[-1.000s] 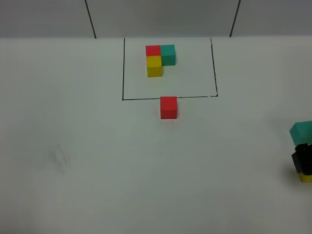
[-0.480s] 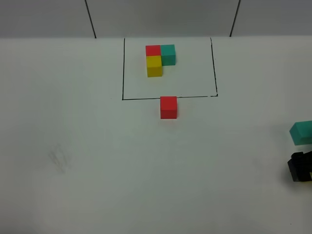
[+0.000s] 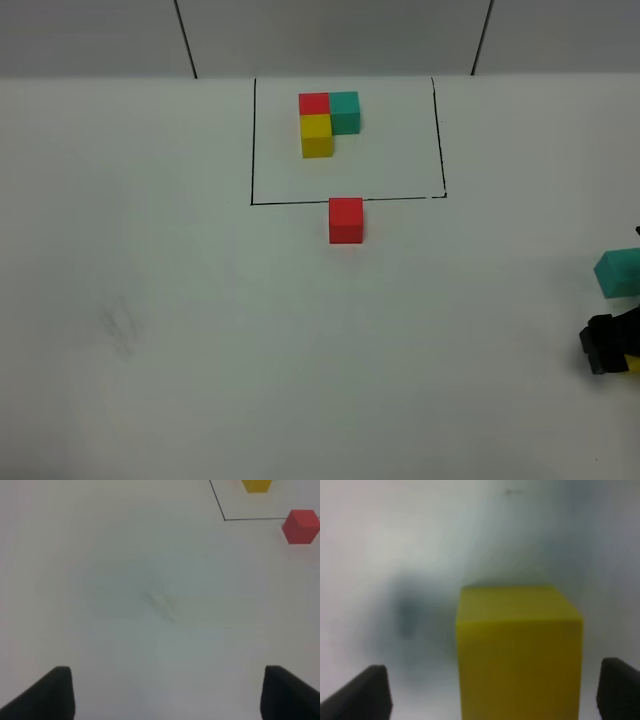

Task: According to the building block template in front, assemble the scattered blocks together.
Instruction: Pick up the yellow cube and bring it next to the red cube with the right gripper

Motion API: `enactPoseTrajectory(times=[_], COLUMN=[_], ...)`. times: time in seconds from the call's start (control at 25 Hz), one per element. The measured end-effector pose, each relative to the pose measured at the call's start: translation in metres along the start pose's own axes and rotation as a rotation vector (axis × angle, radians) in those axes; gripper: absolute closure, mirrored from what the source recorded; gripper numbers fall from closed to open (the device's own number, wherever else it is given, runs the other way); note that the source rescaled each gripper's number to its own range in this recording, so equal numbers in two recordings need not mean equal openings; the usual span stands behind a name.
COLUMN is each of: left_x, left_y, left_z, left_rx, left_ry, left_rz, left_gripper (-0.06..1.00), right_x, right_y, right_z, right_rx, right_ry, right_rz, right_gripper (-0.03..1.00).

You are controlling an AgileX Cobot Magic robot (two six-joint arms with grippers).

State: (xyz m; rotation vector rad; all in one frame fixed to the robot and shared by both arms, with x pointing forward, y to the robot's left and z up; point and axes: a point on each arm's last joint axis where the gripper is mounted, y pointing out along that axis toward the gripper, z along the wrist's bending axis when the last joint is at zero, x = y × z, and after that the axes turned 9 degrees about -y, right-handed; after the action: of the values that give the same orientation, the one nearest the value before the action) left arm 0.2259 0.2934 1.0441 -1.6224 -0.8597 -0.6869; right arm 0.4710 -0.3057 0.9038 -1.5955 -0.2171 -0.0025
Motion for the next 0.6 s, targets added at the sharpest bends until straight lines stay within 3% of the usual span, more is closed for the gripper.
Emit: enactPoseTrajectory(times=[0.12, 0.24, 0.6], left_x=[0.0, 0.0, 0.0], left_y=[0.0, 0.0, 0.0], left_z=[0.0, 0.0, 0.0], left_rx=[0.0, 0.0, 0.0], left_ry=[0.0, 0.0, 0.0], left_rz=[0.0, 0.0, 0.0], left_gripper=[0.16, 0.16, 0.16], right_x=[0.0, 0.0, -0.003], right_y=[0.001, 0.001, -0.013], right_z=[0.0, 0.0, 0.008], right_rx=[0.001, 0.002, 0.045], right_ry=[0.024, 0.041, 0.115], right_rz=[0.006, 0.008, 0.043], right_gripper=[0.52, 0.95, 0.95])
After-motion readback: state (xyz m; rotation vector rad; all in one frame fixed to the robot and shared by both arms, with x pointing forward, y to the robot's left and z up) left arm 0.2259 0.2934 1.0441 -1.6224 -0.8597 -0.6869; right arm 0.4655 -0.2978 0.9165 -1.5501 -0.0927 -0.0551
